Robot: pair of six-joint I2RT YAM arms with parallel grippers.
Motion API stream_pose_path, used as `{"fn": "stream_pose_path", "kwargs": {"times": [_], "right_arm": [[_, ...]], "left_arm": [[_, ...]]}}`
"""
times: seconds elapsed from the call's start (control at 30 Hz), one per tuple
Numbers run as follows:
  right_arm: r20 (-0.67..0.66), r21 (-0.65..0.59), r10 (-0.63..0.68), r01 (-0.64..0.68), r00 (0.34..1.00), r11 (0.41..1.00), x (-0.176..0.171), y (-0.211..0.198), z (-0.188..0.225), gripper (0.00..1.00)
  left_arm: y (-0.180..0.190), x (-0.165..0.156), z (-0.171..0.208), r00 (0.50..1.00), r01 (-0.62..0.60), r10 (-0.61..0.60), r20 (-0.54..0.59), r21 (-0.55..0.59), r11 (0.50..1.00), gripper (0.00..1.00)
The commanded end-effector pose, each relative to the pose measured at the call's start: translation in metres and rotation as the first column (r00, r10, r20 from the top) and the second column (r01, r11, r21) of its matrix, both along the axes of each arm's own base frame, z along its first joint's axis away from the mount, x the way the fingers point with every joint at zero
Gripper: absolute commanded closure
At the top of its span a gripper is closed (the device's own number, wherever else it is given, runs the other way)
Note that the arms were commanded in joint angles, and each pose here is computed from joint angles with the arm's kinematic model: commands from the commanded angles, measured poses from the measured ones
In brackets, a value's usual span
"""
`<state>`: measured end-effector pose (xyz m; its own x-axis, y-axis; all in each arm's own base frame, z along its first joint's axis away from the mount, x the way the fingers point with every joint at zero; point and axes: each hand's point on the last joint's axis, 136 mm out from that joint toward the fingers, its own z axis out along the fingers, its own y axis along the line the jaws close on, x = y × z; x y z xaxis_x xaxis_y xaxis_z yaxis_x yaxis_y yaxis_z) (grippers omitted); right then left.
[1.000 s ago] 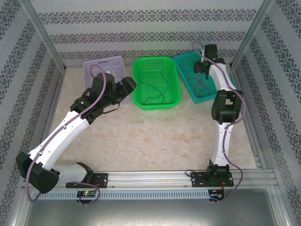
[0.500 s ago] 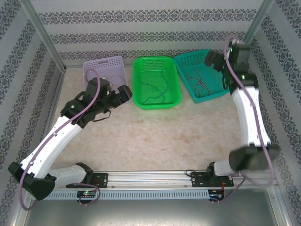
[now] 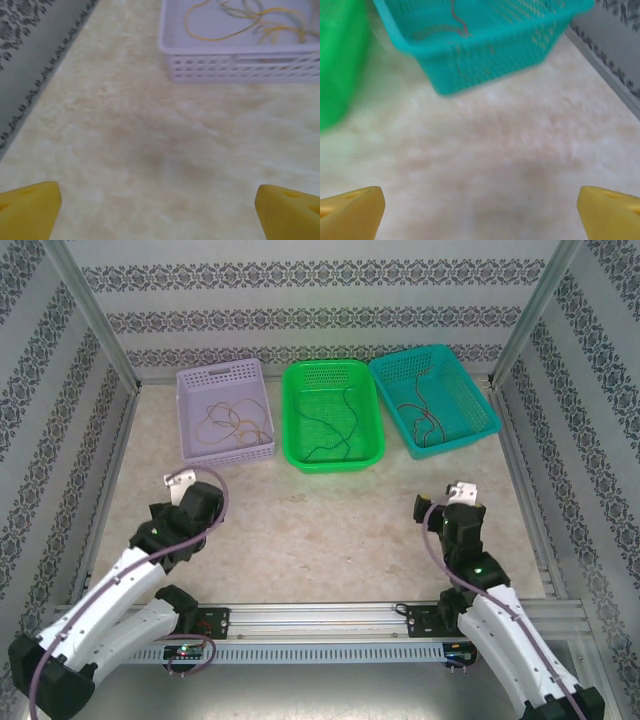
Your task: Untangle the cables
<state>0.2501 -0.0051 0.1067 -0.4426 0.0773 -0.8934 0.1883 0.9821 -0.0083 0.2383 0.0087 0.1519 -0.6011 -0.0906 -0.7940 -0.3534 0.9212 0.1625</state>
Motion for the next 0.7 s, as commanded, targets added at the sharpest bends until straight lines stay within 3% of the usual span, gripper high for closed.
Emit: {"fn": "stream_pose_path", "kwargs": {"times": [0.0,0.27,0.37,0.43,0.53,0.67], "right_arm": [[0.184,-0.059,-0.077,0.090,0.980,0.994,0.020,-0.025,0.027,0.02],[0.084,-0.005,0.007,-0.007,0.996,1.000,0.083,-0.022,0.013,0.02],[0.175,0.022,0.057,-0.061,0.983,0.998,0.119,-0.013,0.019,0.02],[0.151,0.026,0.078,-0.083,0.985,0.996,0.140,-0.011,0.012,0.02],[0.211,0.028,0.121,-0.130,0.970,0.991,0.145,-0.004,0.005,0.02],[0.211,0.021,0.108,-0.115,0.971,0.993,0.129,-0.007,-0.001,0.02]], "left_arm": [[0.016,0.036,0.021,0.973,-0.034,0.015,0.229,0.077,0.996,0.01],[0.021,0.092,-0.043,0.986,0.045,-0.042,0.164,-0.014,0.999,0.01],[0.021,0.120,-0.047,0.981,0.086,-0.080,0.174,-0.027,0.996,0.01],[0.021,0.138,-0.047,0.973,0.114,-0.102,0.205,-0.047,0.992,0.01],[0.016,0.156,-0.047,0.957,0.197,-0.188,0.221,-0.018,0.980,0.01],[0.015,0.155,-0.063,0.916,0.230,-0.219,0.336,0.007,0.973,0.01]]}}
